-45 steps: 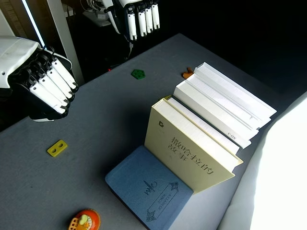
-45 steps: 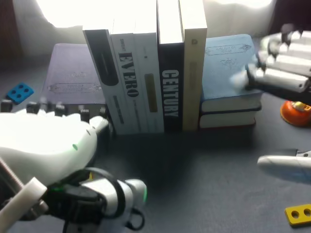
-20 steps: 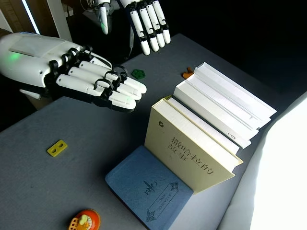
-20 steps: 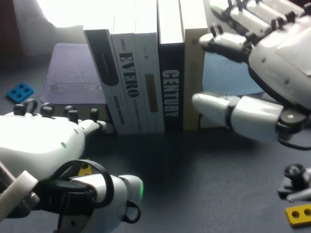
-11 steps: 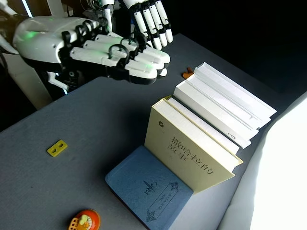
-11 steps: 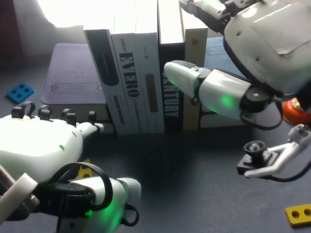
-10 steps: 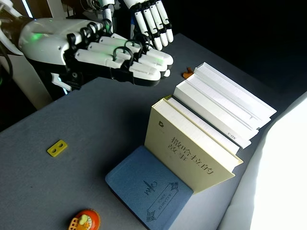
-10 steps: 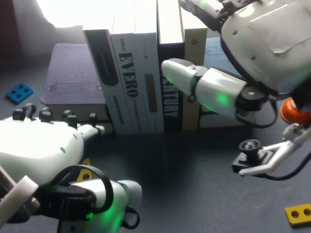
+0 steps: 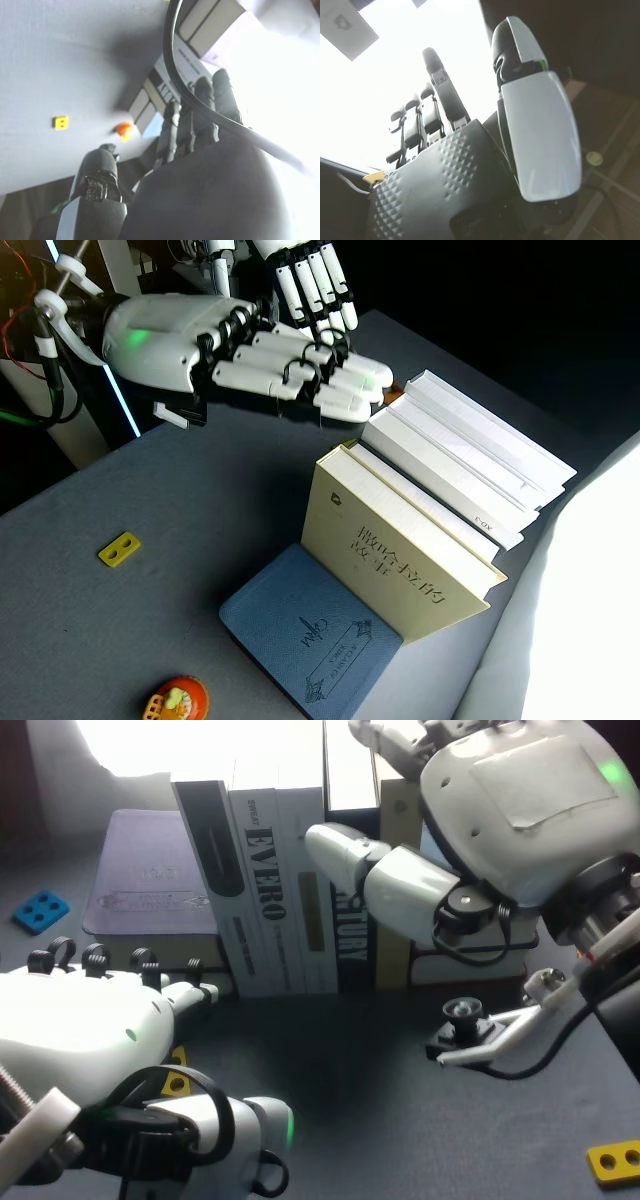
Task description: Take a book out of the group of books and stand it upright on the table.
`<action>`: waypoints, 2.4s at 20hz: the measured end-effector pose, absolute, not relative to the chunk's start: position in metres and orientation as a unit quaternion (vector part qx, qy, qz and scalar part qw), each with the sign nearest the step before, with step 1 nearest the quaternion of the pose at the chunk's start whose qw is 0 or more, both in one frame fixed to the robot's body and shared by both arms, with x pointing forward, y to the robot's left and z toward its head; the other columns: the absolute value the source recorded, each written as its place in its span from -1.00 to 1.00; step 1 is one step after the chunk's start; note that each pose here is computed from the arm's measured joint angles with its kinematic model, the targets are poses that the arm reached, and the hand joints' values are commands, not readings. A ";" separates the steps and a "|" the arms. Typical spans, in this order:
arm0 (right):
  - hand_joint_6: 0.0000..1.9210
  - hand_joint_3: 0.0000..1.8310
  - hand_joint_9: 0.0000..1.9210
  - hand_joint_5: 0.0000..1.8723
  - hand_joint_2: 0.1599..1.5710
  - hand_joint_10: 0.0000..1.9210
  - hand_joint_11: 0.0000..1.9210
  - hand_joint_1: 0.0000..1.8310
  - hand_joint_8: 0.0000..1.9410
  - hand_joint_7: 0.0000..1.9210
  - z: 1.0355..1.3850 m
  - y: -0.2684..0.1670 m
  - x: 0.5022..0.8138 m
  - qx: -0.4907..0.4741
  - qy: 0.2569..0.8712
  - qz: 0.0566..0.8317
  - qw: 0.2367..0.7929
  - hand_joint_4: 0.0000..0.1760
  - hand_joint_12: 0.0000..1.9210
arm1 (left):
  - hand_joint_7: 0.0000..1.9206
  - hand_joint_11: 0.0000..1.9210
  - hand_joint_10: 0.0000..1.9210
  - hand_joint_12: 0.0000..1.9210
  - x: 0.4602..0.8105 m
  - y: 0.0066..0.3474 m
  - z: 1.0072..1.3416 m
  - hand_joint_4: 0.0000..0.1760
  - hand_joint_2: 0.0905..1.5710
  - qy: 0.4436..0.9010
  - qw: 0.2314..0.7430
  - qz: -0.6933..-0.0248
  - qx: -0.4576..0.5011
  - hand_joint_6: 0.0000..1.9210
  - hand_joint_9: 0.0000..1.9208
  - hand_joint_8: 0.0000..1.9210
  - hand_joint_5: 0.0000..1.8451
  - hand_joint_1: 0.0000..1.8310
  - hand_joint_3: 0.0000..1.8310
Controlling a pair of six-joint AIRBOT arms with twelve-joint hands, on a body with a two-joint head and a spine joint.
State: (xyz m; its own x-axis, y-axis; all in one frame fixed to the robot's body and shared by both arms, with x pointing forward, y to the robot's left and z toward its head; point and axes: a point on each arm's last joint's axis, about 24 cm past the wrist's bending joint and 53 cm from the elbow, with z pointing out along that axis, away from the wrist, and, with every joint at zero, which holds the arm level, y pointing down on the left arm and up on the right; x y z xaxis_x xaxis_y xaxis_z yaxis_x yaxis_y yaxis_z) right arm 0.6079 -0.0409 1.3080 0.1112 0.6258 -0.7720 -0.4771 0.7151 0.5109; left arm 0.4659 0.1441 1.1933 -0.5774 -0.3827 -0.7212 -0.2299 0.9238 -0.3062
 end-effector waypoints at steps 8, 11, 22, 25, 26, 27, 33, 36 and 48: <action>-0.89 -0.98 -1.00 -0.53 0.48 -1.00 -1.00 -1.00 -1.00 -0.99 1.296 -0.033 0.618 0.076 0.561 0.372 0.736 -0.82 -1.00 | -1.00 -1.00 -1.00 -1.00 0.466 0.144 1.193 -0.39 0.64 0.884 0.426 -0.090 -0.173 -1.00 -1.00 -1.00 -1.00 -1.00 -1.00; -0.88 -0.98 -1.00 -0.50 0.48 -1.00 -1.00 -1.00 -1.00 -0.99 1.289 -0.027 0.617 0.073 0.565 0.376 0.731 -0.80 -1.00 | -1.00 -1.00 -1.00 -1.00 0.466 0.144 1.193 -0.39 0.64 0.883 0.426 -0.090 -0.173 -1.00 -1.00 -1.00 -1.00 -1.00 -1.00; -0.84 -0.99 -1.00 -0.38 0.49 -1.00 -1.00 -1.00 -1.00 -0.98 1.273 -0.025 0.615 0.058 0.581 0.369 0.723 -1.00 -1.00 | -1.00 -1.00 -1.00 -1.00 0.466 0.144 1.193 -0.37 0.64 0.883 0.426 -0.090 -0.173 -1.00 -1.00 -1.00 -1.00 -1.00 -1.00; -0.83 -0.99 -1.00 -0.36 0.49 -1.00 -1.00 -1.00 -0.99 -0.97 1.273 -0.026 0.609 0.051 0.584 0.366 0.722 -1.00 -1.00 | -1.00 -1.00 -1.00 -1.00 0.466 0.144 1.193 -0.38 0.64 0.883 0.426 -0.090 -0.173 -1.00 -1.00 -1.00 -1.00 -1.00 -1.00; -0.83 -0.99 -1.00 -0.35 0.49 -1.00 -1.00 -1.00 -1.00 -0.98 1.272 -0.026 0.607 0.048 0.586 0.365 0.722 -1.00 -1.00 | -1.00 -1.00 -1.00 -1.00 0.466 0.144 1.193 -0.36 0.64 0.883 0.426 -0.090 -0.173 -1.00 -1.00 -1.00 -1.00 -1.00 -1.00; -0.83 -0.99 -1.00 -0.35 0.49 -1.00 -1.00 -1.00 -1.00 -0.98 1.272 -0.027 0.605 0.046 0.585 0.365 0.722 -1.00 -1.00 | -1.00 -1.00 -1.00 -1.00 0.466 0.144 1.193 -0.35 0.64 0.883 0.426 -0.090 -0.173 -1.00 -1.00 -1.00 -1.00 -1.00 -1.00; -0.84 -0.99 -1.00 -0.36 0.49 -1.00 -1.00 -1.00 -0.99 -0.97 1.269 -0.022 0.589 0.029 0.591 0.367 0.718 -1.00 -1.00 | -1.00 -1.00 -1.00 -1.00 0.466 0.144 1.194 -0.25 0.62 0.883 0.427 -0.090 -0.173 -1.00 -1.00 -1.00 -1.00 -1.00 -1.00; -0.85 -0.99 -1.00 -0.37 0.49 -1.00 -1.00 -1.00 -1.00 -0.98 1.267 -0.022 0.582 0.025 0.595 0.368 0.714 -1.00 -1.00 | -1.00 -1.00 -1.00 -1.00 0.467 0.144 1.194 -0.33 0.63 0.883 0.428 -0.090 -0.173 -1.00 -1.00 -1.00 -1.00 -1.00 -1.00; -0.86 -0.99 -1.00 -0.36 0.49 -1.00 -1.00 -1.00 -0.99 -0.96 1.255 -0.015 0.542 -0.012 0.613 0.367 0.699 -1.00 -1.00 | -1.00 -1.00 -1.00 -1.00 0.467 0.144 1.194 -0.40 0.63 0.882 0.428 -0.090 -0.173 -1.00 -1.00 -1.00 -1.00 -1.00 -1.00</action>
State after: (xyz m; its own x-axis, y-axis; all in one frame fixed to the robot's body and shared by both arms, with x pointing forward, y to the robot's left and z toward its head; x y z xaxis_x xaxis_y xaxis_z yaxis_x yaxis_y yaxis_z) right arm 0.5422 -0.0147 1.2553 -0.0212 0.4993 -0.8661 -0.5287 0.7297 0.4336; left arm 0.4667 0.1442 1.1944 -0.5728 -0.3831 -0.7247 -0.2288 0.9237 -0.3074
